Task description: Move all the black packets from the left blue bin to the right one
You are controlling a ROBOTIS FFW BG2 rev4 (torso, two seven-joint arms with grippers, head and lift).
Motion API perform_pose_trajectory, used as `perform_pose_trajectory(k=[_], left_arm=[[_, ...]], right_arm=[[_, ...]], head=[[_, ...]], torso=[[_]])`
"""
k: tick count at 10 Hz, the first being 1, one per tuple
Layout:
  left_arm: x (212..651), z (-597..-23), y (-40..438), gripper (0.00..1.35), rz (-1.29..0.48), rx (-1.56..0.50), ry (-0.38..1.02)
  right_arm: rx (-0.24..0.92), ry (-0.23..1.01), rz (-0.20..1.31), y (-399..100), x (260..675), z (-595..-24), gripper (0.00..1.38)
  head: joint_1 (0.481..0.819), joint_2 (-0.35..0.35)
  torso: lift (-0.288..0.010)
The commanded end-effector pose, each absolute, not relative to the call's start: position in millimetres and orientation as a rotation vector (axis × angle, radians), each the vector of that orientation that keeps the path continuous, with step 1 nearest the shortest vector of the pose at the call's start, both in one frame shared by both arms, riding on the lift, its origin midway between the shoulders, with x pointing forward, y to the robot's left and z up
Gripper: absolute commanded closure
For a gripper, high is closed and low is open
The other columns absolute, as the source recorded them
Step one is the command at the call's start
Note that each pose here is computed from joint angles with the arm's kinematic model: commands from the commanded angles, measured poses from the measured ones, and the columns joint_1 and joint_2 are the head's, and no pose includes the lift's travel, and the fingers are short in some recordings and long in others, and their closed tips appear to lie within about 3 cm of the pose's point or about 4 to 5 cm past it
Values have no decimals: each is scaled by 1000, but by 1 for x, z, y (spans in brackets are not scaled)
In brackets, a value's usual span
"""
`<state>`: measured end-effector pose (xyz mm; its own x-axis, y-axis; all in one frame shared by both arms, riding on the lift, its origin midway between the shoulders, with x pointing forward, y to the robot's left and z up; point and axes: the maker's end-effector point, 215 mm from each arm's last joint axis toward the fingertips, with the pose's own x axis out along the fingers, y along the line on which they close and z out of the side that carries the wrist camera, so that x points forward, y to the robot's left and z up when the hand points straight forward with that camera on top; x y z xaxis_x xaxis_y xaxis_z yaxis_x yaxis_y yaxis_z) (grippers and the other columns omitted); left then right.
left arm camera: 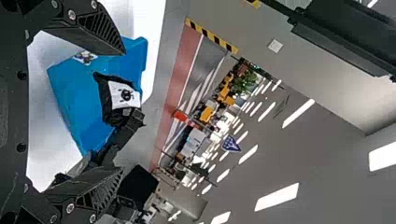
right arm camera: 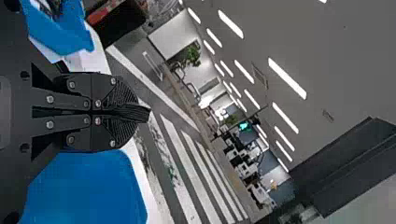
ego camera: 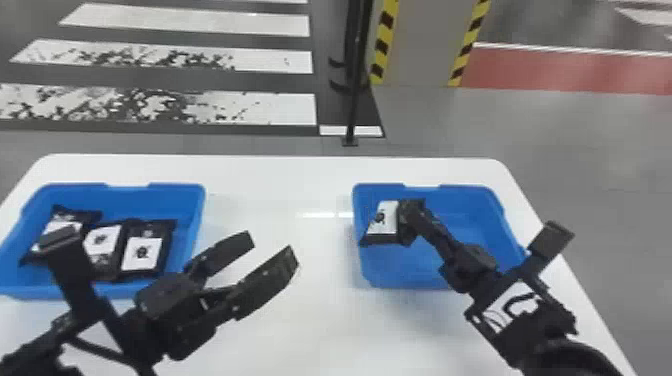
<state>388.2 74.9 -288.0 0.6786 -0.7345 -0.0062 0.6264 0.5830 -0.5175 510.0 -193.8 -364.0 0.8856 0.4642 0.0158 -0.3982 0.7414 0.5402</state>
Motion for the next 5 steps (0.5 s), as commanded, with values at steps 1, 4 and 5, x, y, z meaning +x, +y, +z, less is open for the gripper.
perform_pose_trajectory(k=[1,4,5], left_arm=[[386,-290,84,168,-780,-515,231],[389,-285,91,168,-768,-511,210],[390,-286,97,168,-754,-504,206]], right_arm=[[515,171,395,-231,538,-395,1271],[365,162,291,-271,551,-403,331],[301,138,275,-272,543,-390,104]], head=[[695,-140],[695,-197],[695,-205]], torso=[[-140],[-140],[-140]])
